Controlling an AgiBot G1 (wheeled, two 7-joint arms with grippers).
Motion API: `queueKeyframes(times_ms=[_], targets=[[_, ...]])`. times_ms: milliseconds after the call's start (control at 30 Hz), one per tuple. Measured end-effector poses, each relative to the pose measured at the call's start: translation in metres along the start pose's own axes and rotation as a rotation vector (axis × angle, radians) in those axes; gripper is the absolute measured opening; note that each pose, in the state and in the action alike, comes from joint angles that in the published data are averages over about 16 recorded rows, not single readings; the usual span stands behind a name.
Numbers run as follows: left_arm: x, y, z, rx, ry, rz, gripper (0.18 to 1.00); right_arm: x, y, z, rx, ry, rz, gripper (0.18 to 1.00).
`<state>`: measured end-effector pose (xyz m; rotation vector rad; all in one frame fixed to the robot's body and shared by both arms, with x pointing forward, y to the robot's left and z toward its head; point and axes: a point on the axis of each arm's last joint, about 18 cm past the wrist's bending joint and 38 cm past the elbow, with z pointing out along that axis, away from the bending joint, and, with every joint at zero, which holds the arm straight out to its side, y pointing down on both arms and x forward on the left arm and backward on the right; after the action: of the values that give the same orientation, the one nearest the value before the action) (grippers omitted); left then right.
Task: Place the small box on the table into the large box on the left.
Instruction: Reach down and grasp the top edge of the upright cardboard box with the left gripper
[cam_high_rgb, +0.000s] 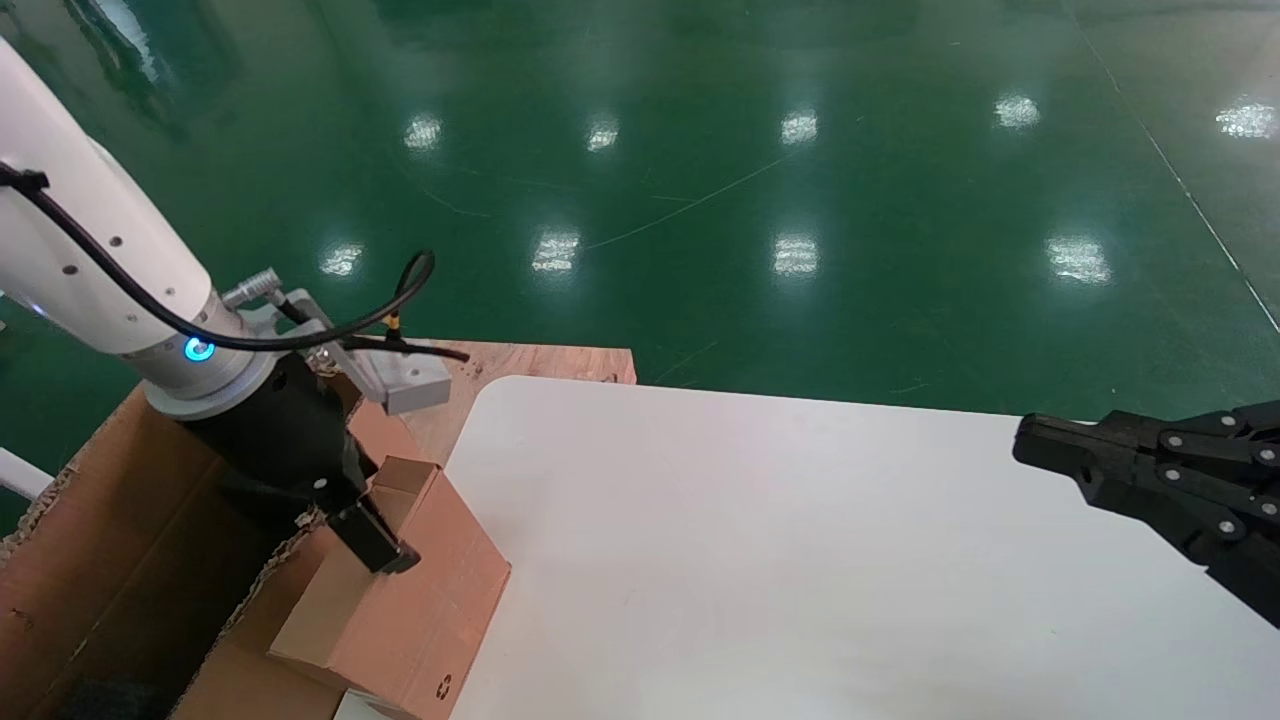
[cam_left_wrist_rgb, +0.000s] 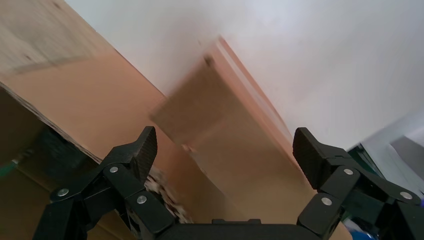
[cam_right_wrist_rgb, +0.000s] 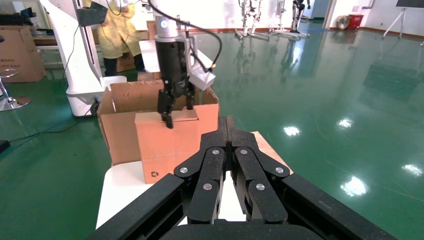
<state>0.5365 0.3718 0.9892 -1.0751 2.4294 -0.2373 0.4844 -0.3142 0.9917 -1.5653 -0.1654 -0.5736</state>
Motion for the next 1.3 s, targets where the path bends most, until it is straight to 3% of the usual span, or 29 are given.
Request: queueKeyframes(times_ms=[833, 1167, 1300], targets=[[0.006, 0.012, 0.007, 0.001, 0.078, -0.027, 0.995, 0.000, 0.000, 0.000, 0.000, 0.001, 0.000, 0.196], [0.006, 0.011, 0.007, -0.008, 0.068, -0.022, 0.946, 0.000, 0.000, 0.000, 0.000, 0.001, 0.000, 0.257], [0.006, 0.011, 0.007, -0.010, 0.066, -0.021, 0.892, 0.000, 0.000, 0.000, 0.000, 0.001, 0.000, 0.305]])
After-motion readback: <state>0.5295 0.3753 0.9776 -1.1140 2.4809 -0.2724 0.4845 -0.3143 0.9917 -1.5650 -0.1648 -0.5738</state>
